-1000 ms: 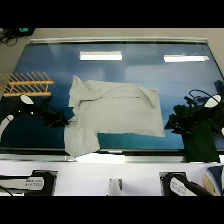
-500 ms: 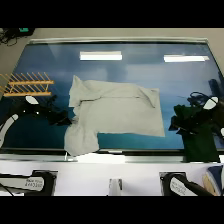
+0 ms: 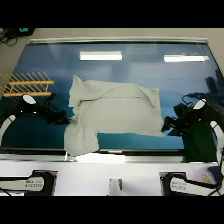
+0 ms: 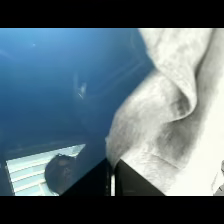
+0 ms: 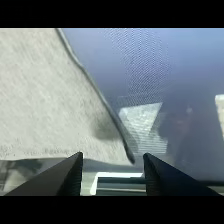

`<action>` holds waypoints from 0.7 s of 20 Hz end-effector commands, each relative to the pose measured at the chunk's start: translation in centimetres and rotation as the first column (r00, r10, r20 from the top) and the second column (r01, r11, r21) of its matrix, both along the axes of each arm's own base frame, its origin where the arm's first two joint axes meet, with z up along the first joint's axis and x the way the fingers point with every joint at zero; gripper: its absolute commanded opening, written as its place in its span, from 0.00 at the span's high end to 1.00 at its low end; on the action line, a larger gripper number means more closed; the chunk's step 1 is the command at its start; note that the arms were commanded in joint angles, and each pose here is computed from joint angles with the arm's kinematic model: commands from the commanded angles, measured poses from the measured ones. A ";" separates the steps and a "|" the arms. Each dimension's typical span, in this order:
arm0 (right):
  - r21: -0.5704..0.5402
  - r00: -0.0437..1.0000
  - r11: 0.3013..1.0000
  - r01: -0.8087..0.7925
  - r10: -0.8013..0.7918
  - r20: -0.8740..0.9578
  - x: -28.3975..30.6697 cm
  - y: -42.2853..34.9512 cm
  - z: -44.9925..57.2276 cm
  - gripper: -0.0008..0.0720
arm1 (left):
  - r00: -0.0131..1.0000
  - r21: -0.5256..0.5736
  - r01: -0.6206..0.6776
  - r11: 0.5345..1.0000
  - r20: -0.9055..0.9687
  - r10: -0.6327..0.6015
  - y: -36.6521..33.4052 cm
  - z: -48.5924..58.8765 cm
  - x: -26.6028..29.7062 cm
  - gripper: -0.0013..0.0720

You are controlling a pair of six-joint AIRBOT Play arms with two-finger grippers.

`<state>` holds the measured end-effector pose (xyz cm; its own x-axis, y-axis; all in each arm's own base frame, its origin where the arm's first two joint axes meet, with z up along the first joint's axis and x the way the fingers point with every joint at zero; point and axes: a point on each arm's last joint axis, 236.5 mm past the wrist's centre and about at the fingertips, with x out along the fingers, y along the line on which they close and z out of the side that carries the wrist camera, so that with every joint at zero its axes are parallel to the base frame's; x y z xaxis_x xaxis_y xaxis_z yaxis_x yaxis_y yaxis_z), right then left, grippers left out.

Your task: Fold the shirts.

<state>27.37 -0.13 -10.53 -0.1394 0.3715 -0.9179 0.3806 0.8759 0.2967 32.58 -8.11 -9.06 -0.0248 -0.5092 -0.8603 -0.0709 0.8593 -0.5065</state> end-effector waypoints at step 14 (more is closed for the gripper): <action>-0.055 0.886 0.991 -0.126 0.137 0.442 11.5 2.9 11.0 0.96 | 0.870 0.040 -0.002 0.999 0.492 -0.018 0.2 19.5 4.9 0.94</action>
<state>34.56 2.24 -7.14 0.0499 0.3598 -0.9317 0.2228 0.9053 0.3616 35.02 -8.29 2.02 0.1955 -0.5031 -0.8418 0.0987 0.8641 -0.4935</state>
